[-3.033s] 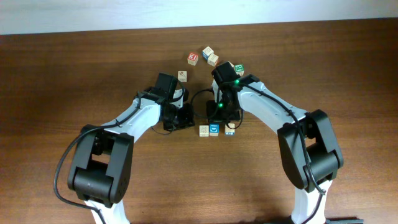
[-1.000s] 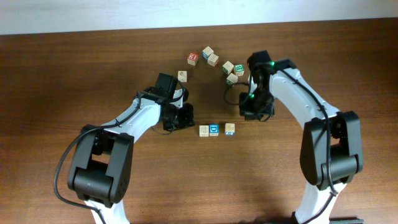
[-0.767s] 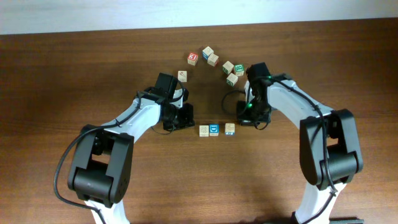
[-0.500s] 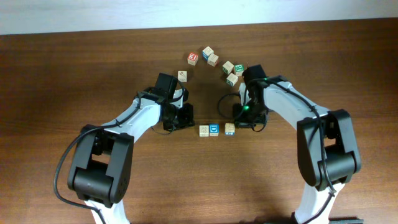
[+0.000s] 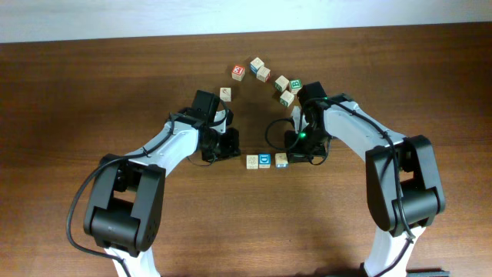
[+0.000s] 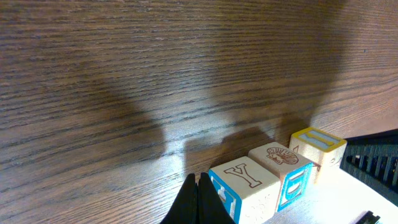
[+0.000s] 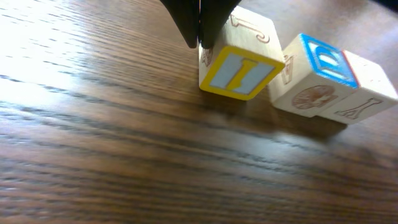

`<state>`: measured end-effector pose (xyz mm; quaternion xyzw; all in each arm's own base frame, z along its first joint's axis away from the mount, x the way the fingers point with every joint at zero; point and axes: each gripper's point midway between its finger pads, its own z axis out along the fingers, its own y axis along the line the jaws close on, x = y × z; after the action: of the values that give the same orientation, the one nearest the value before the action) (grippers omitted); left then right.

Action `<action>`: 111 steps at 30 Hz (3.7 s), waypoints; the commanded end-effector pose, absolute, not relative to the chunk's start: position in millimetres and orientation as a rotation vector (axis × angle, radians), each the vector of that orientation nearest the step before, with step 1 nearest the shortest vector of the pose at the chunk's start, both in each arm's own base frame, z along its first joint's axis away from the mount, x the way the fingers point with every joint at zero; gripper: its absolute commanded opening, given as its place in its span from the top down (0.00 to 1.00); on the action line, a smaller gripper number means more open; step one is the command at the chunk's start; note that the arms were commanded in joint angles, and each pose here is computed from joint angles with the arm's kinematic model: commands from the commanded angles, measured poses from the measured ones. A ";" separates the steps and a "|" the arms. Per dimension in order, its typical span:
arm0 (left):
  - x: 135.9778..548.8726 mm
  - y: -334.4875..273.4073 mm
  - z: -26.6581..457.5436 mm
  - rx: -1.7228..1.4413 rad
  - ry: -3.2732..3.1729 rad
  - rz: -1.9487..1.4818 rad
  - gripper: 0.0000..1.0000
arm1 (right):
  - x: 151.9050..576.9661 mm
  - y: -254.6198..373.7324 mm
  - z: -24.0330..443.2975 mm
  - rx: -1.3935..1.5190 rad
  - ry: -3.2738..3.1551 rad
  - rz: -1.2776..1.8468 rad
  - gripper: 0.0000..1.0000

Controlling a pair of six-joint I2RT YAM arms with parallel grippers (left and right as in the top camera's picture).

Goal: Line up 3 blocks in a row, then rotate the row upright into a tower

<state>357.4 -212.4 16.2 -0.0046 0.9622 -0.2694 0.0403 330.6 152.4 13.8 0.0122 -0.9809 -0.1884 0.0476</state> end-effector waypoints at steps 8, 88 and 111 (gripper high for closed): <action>355.1 -211.7 12.3 -0.032 2.962 -0.822 1.00 | 326.7 160.5 15.2 -0.028 -2.956 -0.629 0.96; 351.0 -212.7 12.6 -0.031 2.977 -0.840 1.00 | 326.2 154.7 51.2 0.007 -2.904 -0.618 0.96; 336.0 -225.7 11.6 -0.046 3.026 -0.849 1.00 | 339.4 144.9 19.9 -0.350 -2.955 -0.513 0.96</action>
<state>342.7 -220.2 14.8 -0.0055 0.9632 -0.2683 0.0137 345.3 141.1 27.4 -0.0987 -0.9768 -0.1824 0.0544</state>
